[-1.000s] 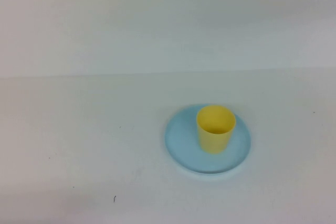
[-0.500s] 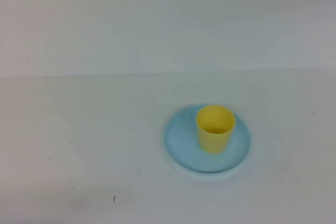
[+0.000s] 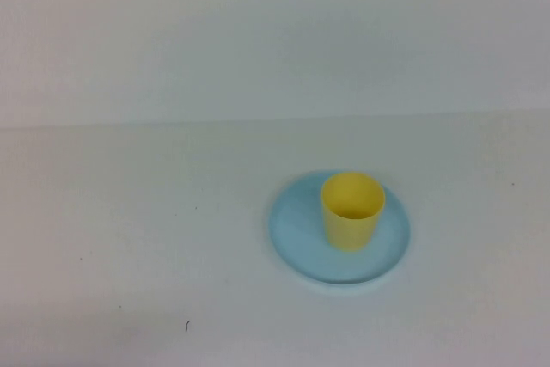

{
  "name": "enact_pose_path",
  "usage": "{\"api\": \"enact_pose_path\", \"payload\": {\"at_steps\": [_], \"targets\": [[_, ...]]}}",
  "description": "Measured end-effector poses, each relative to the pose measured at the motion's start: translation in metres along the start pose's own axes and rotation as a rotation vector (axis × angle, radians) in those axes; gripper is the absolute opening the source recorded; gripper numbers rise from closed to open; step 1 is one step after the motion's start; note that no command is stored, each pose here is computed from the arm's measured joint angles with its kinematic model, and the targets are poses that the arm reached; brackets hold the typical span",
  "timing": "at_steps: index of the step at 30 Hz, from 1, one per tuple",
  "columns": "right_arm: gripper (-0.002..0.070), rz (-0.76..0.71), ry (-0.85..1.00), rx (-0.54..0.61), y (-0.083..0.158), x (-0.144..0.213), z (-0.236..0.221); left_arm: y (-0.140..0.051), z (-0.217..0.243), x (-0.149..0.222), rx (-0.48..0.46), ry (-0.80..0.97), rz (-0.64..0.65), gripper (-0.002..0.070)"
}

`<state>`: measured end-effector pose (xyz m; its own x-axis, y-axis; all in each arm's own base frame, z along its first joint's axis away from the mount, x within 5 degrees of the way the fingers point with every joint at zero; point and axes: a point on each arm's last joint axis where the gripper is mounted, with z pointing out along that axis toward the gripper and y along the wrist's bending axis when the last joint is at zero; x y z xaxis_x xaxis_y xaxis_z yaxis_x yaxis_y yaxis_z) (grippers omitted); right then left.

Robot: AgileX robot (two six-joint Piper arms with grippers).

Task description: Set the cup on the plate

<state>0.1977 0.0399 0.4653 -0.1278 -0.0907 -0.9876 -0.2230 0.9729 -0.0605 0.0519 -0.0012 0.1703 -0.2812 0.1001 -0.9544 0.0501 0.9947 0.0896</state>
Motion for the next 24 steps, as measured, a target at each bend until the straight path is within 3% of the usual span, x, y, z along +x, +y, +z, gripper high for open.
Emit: {"api": "enact_pose_path", "payload": {"at_steps": [8,17,24], "targets": [[0.0001,0.067,0.135,0.003,0.009,0.140,-0.046,0.000,0.000,0.000,0.000,0.001,0.000,0.0001],[0.0001,0.080,0.163,0.054,0.013,0.239,-0.078,0.000,0.000,0.000,0.000,0.001,0.000,0.0001],[0.0001,0.095,0.094,0.151,0.012,0.290,-0.097,0.000,0.000,0.000,0.000,0.001,0.000,0.0001]]}}
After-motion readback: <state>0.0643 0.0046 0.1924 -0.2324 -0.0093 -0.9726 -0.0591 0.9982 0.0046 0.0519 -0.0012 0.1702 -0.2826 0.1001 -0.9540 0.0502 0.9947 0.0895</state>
